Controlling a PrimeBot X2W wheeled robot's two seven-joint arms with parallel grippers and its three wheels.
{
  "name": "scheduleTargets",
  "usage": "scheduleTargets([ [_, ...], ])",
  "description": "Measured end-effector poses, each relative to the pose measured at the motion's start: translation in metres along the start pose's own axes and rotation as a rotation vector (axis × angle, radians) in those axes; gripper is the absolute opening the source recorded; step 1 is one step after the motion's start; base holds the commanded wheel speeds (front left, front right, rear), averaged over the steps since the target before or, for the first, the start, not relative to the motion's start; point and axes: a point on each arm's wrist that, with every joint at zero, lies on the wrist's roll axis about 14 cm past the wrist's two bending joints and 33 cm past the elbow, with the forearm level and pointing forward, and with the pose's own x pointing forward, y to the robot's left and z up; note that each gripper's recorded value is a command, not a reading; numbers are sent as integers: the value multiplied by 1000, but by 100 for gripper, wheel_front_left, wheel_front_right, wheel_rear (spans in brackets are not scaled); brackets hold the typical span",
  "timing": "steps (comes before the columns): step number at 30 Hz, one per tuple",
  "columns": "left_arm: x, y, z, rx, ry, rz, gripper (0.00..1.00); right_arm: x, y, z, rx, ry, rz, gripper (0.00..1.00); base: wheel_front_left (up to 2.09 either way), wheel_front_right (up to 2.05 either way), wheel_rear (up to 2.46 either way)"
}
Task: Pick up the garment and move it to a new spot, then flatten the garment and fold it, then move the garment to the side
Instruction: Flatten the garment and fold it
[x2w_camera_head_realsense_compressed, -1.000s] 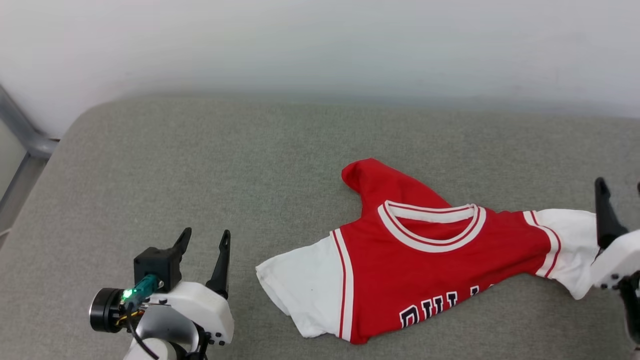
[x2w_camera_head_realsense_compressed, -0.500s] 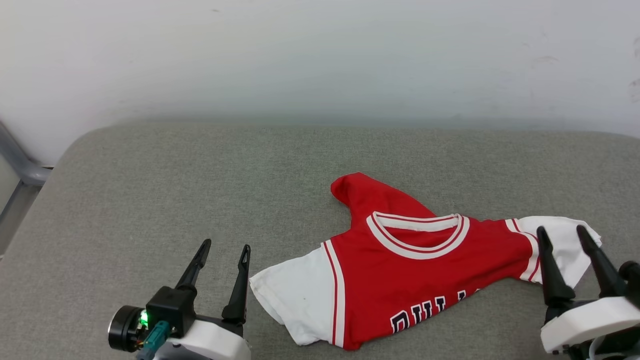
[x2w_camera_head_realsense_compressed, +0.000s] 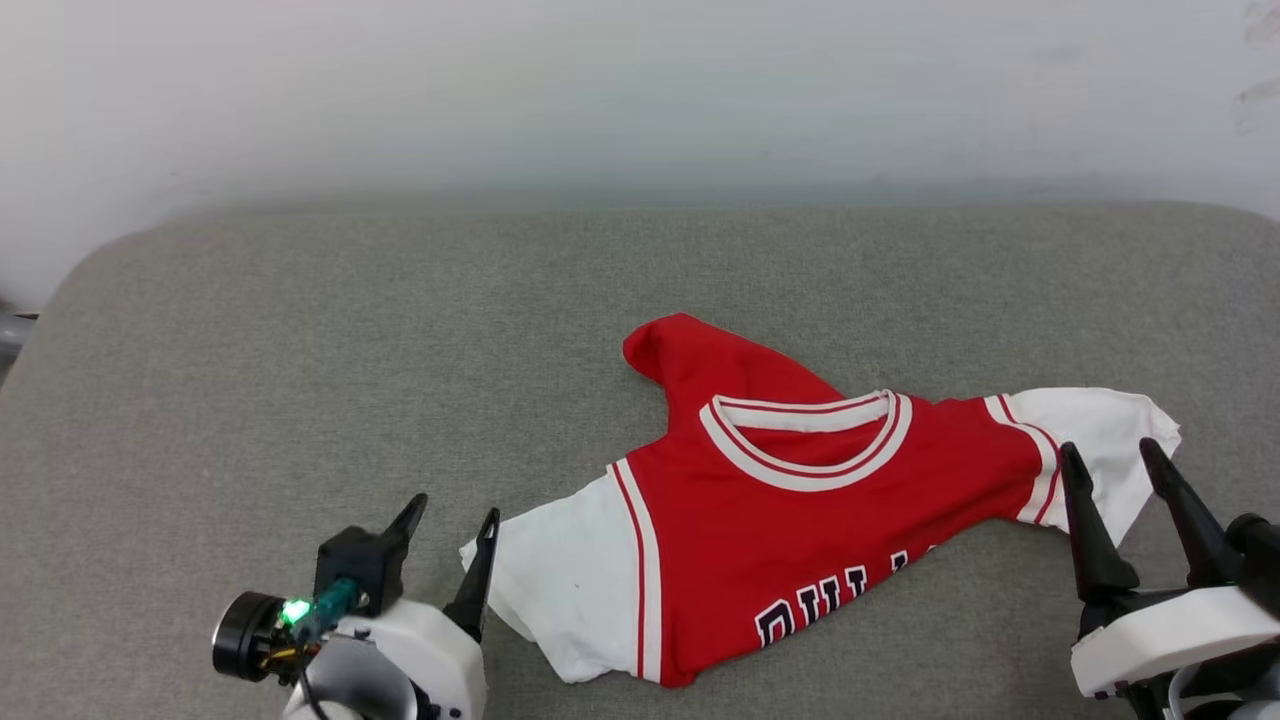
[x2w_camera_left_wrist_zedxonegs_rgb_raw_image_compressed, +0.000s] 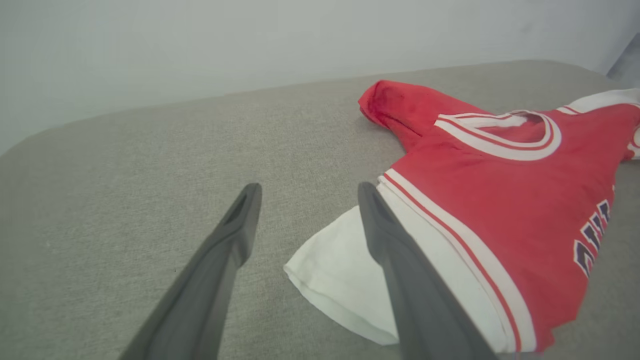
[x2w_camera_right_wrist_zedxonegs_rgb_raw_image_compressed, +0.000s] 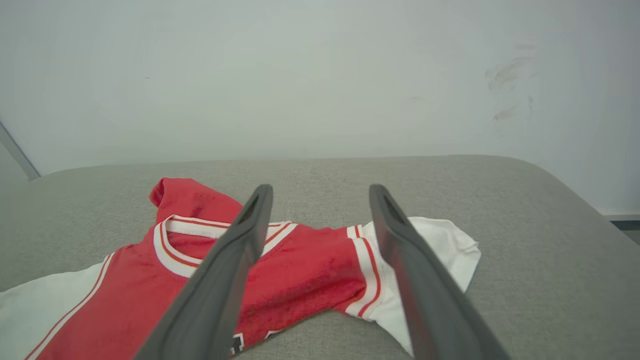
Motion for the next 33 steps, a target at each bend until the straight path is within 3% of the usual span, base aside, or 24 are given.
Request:
scheduleTargets([
  [5,13,2,-34,42,281,-34,100,2,-11,-11,-11,37,-33,100,0,0,0],
  [10,21,14,-53,103,439,-33,100,5,-14,-21,-5,60,-49,100,0,0,0],
  [26,29,7,-107,73,663,-82,100,15,-33,-41,-24,119,-103,100,0,0,0],
  [27,28,6,-110,69,674,-86,78,15,-34,-43,-26,122,-103,100,0,0,0],
  [28,28,6,-111,70,681,-90,78,15,-34,-43,-28,125,-102,100,0,0,0],
  [30,27,7,-112,64,686,-88,0,16,-35,-44,-31,128,-101,100,0,0,0],
  [33,29,12,-109,52,665,-68,0,16,-35,-43,-35,127,-98,100,0,0,0],
])
